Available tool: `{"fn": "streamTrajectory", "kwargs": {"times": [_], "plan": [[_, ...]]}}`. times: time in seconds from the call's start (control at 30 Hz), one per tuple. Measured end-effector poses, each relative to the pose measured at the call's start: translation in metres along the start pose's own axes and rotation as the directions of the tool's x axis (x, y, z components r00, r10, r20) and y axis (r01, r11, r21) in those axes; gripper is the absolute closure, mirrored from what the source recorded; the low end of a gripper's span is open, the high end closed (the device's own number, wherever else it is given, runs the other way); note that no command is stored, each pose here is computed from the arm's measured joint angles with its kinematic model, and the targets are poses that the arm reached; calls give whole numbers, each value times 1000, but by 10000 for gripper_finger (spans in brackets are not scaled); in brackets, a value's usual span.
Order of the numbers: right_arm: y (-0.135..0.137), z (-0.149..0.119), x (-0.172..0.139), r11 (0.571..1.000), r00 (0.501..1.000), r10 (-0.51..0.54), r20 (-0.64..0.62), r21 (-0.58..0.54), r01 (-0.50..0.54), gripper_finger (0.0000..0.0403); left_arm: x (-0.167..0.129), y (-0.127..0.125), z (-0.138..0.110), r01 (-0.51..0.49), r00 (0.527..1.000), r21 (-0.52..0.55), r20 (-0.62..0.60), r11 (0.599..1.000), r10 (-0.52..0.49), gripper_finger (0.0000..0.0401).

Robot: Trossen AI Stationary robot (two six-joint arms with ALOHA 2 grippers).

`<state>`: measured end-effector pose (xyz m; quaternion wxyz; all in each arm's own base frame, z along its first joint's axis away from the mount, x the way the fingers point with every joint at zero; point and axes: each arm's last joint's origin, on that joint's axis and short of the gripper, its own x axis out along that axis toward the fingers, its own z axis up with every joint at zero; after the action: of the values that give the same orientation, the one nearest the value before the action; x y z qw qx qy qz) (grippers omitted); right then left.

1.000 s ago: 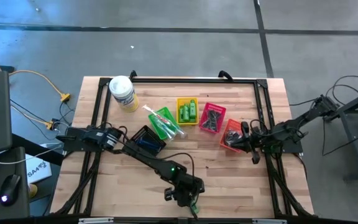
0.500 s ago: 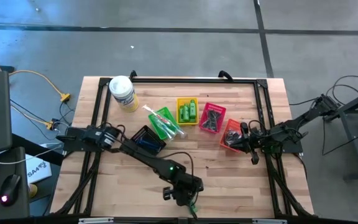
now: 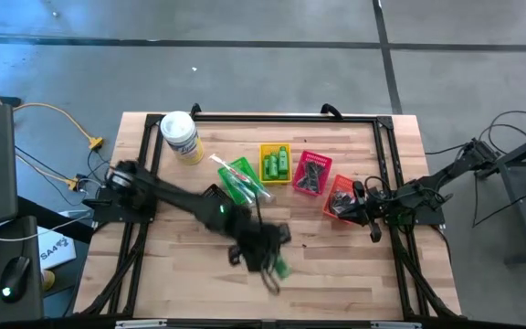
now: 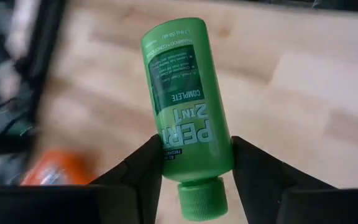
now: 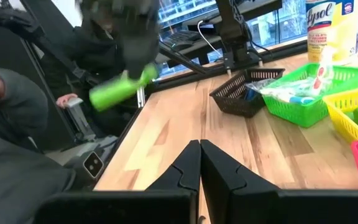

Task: Pick & Place Travel size toiletries
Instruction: Put the green shampoo into the yellow bin

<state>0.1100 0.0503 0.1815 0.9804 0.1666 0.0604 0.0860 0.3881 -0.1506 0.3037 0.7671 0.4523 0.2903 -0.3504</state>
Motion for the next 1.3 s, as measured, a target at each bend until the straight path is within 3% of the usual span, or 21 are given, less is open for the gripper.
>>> {"fn": "streamTrajectory", "kwargs": {"times": [0.2,0.43,0.6,0.93,1.3], "plan": [[0,0,0,1000,1000,0,-1,9,0,400,-59,40,-42,-165,986,14,-20,986,166,242],[0,0,0,1000,1000,3,-6,21,-3,400,-83,76,-126,-180,983,-19,-44,983,179,242],[0,0,0,1000,1000,5,-3,22,-5,400,-73,90,-181,-135,991,2,-10,991,135,242],[1,1,0,1000,1000,3,14,30,-3,400,-52,101,-254,-116,989,103,-76,988,124,242],[0,1,0,1000,1000,-3,16,26,3,400,-30,96,-319,-48,991,24,-126,999,51,242]]}}
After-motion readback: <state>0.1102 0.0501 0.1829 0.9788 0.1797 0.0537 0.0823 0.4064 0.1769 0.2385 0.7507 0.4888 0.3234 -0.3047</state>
